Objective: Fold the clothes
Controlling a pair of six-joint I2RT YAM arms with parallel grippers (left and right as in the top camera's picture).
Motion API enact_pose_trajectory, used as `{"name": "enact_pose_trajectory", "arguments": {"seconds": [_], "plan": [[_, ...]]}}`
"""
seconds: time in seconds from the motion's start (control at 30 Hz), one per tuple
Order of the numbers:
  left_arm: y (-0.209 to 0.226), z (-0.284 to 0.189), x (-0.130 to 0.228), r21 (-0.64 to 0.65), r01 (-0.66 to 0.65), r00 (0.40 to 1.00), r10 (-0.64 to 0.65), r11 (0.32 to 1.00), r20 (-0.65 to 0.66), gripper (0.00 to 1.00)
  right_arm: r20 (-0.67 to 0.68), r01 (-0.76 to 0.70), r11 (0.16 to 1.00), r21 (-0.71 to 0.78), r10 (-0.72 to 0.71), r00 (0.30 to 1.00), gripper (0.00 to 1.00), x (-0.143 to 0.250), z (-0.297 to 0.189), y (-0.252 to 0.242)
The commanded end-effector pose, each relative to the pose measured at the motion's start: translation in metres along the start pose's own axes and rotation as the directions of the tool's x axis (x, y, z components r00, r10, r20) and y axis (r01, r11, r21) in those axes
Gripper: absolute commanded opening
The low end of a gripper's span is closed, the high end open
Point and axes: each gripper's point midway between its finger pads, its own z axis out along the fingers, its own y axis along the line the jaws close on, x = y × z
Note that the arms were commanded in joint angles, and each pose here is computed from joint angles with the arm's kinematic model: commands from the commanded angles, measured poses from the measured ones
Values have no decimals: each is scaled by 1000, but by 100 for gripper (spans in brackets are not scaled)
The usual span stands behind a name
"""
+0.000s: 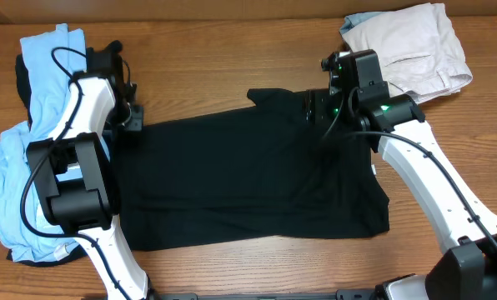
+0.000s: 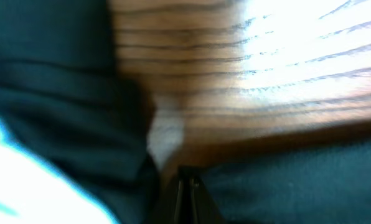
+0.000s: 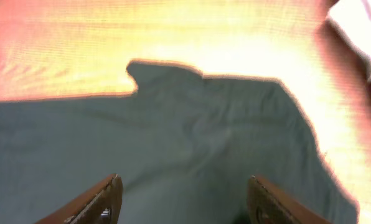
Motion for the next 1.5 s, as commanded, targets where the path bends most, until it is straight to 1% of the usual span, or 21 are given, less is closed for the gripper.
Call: {"name": "enact_pose_trajectory", "arguments": {"seconds": [0.0,0.07,0.17,0.23,0.33,0.43,0.5,0.57,0.73,0.83,0.87,0.9,0.93,1.0,1.1,1.17,1.2,1.3,1.4,1.47], "plan": [[8,-30,-21,-1,89,995,-89,996,55,4,50,-1,995,95,-3,999,66,-15,23,-18],[9,-37,-22,1,113,992,-113,994,52,4,66,18,992,121,-26,997,66,-20,48,-25],[6,-37,-21,19,113,992,-113,993,46,4,58,29,989,143,-38,998,68,-16,78,-32],[4,-37,-20,32,112,993,-113,993,41,4,46,42,988,151,-50,998,72,-12,97,-38],[0,-37,-19,50,111,993,-113,993,37,4,36,29,986,166,-35,999,75,-5,123,-51],[-2,-37,-18,61,110,993,-112,992,33,4,31,9,983,182,-15,999,76,1,145,-68],[-2,-37,-18,61,110,993,-112,992,33,4,28,7,984,180,-12,1000,78,5,156,-76],[-2,-37,-18,61,110,993,-112,992,33,4,18,23,987,159,-26,1000,78,10,167,-79],[-1,-37,-21,60,110,993,-113,992,45,4,-6,46,985,163,-46,999,78,24,188,-86],[-1,-37,-21,61,110,993,-113,992,45,4,-13,47,986,161,-45,999,78,27,192,-86],[-1,-37,-21,61,110,993,-113,992,45,4,-11,47,986,160,-45,999,73,27,192,-86],[-1,-37,-21,61,110,993,-113,992,45,4,-4,46,986,159,-46,999,54,25,192,-86],[-1,-37,-21,61,110,993,-113,992,45,4,2,47,986,158,-48,999,47,23,193,-85],[-1,-37,-21,61,110,993,-113,992,44,4,11,47,987,153,-49,999,36,20,192,-83],[-1,-37,-21,61,110,993,-113,992,43,4,6,35,989,146,-36,999,28,15,190,-81],[-1,-37,-21,60,110,993,-113,992,44,4,-7,5,989,150,-4,1000,25,9,185,-83],[-1,-37,-21,59,110,993,-113,992,44,4,-17,2,989,147,0,1000,19,4,182,-82],[0,-39,-20,53,111,993,-113,992,39,4,-54,-6,989,150,14,998,9,-17,162,-81],[2,-49,-15,46,112,994,-113,993,12,4,-104,-18,992,128,31,994,9,-35,133,-74],[3,-57,-13,45,124,992,-125,991,2,4,-130,-26,993,116,41,991,5,-46,112,-69]]}}
